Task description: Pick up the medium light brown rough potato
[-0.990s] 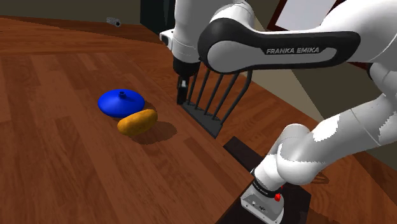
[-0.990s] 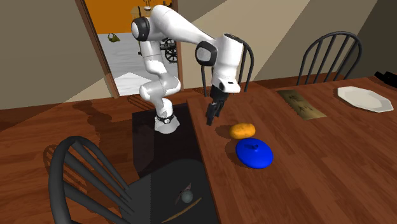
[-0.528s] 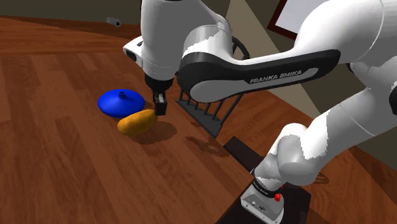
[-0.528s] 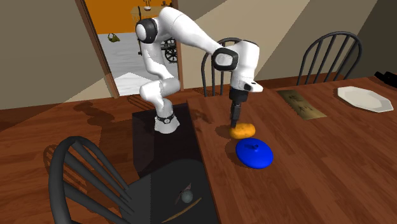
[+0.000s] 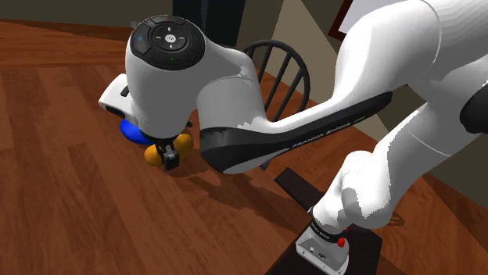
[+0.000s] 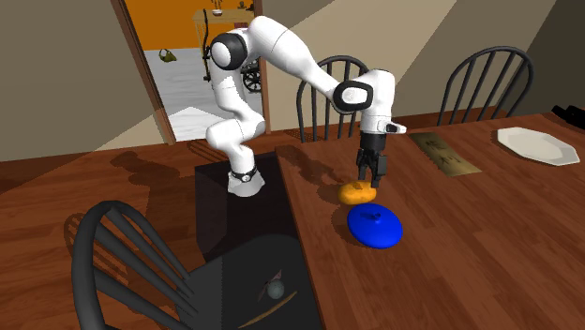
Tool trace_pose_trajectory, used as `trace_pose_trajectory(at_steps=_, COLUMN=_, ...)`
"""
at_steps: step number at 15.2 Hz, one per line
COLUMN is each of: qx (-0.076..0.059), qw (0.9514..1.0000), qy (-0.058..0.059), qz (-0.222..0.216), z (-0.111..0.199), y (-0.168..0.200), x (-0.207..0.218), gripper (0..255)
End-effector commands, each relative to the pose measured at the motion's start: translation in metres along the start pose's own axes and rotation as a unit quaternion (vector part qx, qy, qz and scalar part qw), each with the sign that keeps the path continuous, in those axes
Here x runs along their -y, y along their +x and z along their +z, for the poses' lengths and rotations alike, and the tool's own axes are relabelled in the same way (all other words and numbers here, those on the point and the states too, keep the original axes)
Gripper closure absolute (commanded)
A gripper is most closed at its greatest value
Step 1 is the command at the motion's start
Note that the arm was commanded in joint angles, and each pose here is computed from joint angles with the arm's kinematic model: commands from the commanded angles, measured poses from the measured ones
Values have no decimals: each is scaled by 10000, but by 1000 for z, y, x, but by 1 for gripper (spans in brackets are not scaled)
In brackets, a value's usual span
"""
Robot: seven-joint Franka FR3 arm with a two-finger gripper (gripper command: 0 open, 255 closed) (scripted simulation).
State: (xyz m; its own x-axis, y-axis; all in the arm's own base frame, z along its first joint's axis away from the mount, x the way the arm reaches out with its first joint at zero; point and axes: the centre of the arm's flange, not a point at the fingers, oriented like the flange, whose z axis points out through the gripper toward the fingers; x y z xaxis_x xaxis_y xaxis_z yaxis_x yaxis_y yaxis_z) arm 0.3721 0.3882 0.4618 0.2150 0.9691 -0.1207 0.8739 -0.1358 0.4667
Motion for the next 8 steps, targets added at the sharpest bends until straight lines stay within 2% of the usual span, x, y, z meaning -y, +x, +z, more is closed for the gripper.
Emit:
trace_pose_trajectory(at_steps=1, qx=-25, qw=10000, qy=-46, qz=-84, z=5, y=5, x=5, gripper=0)
trace_pose_trajectory(at_steps=8, qx=-26, qw=10000, qy=-46, qz=-84, z=31, y=9, x=19, gripper=0)
